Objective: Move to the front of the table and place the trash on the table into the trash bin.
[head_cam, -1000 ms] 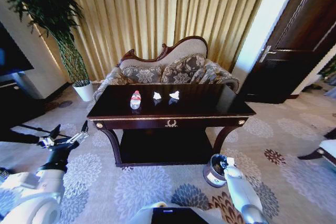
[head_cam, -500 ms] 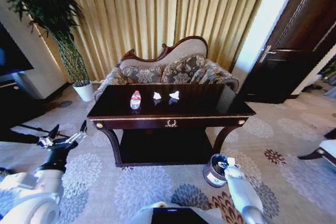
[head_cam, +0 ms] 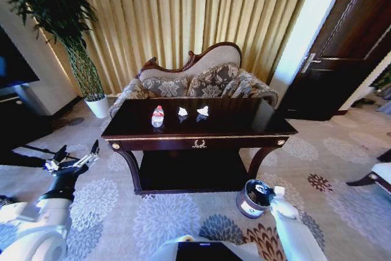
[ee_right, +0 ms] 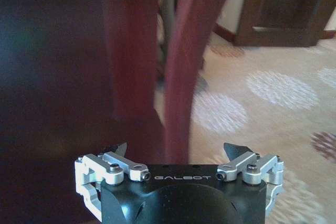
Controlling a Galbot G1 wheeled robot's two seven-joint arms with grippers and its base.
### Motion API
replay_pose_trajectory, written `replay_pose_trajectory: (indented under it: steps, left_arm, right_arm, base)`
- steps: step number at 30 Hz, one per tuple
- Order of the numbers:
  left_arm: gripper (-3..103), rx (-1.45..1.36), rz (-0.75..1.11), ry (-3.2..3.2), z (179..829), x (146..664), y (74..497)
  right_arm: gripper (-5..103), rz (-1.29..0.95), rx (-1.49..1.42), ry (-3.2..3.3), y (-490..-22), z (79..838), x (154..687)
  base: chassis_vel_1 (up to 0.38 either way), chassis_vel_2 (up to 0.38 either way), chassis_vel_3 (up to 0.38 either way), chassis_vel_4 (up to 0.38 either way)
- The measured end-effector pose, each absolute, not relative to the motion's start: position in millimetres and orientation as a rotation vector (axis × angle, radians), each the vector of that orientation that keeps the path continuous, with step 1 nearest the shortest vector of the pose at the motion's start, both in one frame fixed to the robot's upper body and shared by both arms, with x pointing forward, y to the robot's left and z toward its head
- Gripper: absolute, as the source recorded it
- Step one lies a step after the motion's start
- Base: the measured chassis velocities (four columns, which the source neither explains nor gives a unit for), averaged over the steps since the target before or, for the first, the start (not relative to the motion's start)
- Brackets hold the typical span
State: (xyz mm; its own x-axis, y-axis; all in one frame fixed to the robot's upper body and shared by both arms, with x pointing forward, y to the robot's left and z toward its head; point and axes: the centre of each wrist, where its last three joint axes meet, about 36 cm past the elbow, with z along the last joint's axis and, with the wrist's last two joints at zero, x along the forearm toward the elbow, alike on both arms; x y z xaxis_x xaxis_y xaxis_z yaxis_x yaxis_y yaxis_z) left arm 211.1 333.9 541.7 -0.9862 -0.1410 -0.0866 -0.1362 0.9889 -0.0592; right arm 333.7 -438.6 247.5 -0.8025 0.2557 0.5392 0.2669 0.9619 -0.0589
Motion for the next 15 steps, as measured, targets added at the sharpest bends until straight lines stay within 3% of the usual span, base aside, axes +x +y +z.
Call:
replay_pose_trajectory:
  steps: [5, 15]
  left_arm:
    - [100, -0.199, -0.091, 3.047, 540.1, 212.9, 332.0]
    - [100, -0.189, -0.078, 3.059, 539.2, 213.3, 331.7]
  right_arm:
    - [100, -0.161, -0.252, -2.722, -411.6, 309.5, 312.4]
    - [100, -0.170, -0.036, -3.001, -338.9, 422.7, 298.1]
  base:
    - [0.000, 0.000, 0.000, 0.000]
    - [0.000, 0.000, 0.000, 0.000]
